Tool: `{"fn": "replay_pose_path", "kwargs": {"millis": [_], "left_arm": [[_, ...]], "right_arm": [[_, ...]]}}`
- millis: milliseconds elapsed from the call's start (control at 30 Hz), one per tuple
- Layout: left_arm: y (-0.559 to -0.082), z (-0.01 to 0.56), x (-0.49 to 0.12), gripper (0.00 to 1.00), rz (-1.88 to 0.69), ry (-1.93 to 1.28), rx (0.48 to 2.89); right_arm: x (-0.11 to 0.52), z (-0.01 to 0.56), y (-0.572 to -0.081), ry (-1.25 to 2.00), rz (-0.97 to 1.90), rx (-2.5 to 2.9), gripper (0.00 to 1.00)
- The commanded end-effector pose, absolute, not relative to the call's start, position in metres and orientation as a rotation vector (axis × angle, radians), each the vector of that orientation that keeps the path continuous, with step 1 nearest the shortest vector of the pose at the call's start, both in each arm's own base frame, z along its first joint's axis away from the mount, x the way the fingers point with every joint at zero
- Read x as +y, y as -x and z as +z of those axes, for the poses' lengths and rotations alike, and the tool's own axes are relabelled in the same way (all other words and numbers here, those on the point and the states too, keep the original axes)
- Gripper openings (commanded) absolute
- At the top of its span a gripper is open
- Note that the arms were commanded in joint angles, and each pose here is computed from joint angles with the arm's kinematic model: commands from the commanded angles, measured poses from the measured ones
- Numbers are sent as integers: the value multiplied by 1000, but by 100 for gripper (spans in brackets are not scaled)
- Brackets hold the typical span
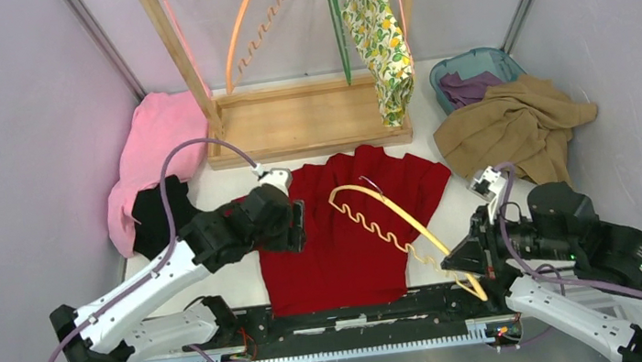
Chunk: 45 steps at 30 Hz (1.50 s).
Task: Place the skirt on the hanger
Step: Pick up the hanger from the clothesline, then hang the skirt on the hanger.
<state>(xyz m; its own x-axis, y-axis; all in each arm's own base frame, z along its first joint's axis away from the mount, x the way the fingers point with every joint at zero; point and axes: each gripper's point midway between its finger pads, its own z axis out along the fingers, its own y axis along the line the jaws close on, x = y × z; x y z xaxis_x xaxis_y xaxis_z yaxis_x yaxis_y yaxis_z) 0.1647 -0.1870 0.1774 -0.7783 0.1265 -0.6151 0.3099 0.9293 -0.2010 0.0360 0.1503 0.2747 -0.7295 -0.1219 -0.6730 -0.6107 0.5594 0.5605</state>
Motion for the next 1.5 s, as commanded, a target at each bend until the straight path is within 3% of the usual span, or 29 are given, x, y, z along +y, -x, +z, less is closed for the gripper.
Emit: {"fn": "replay_pose_path", "kwargs": {"millis": [0,533,767,1000,1367,1467], "left_arm": [[-138,168,-189,72,-341,-222,2513],[-41,82,-186,77,-200,-339,2714],[-38,66,-174,79,7,-391,2695],[-34,52,-172,80,16,-443,2695],[-59,44,-164,83,219,-317,2573],[-61,41,-164,76,255,-310,2559]], "right_arm": [[134,295,-19,596,1121,2142,1],[128,287,-13,594,1119,2129,1],[130,288,-13,594,1134,2123,1],[132,288,-14,591,1141,2127,1],[131,291,-12,585,1150,2125,1],[130,291,-12,586,1146,2127,1]]}}
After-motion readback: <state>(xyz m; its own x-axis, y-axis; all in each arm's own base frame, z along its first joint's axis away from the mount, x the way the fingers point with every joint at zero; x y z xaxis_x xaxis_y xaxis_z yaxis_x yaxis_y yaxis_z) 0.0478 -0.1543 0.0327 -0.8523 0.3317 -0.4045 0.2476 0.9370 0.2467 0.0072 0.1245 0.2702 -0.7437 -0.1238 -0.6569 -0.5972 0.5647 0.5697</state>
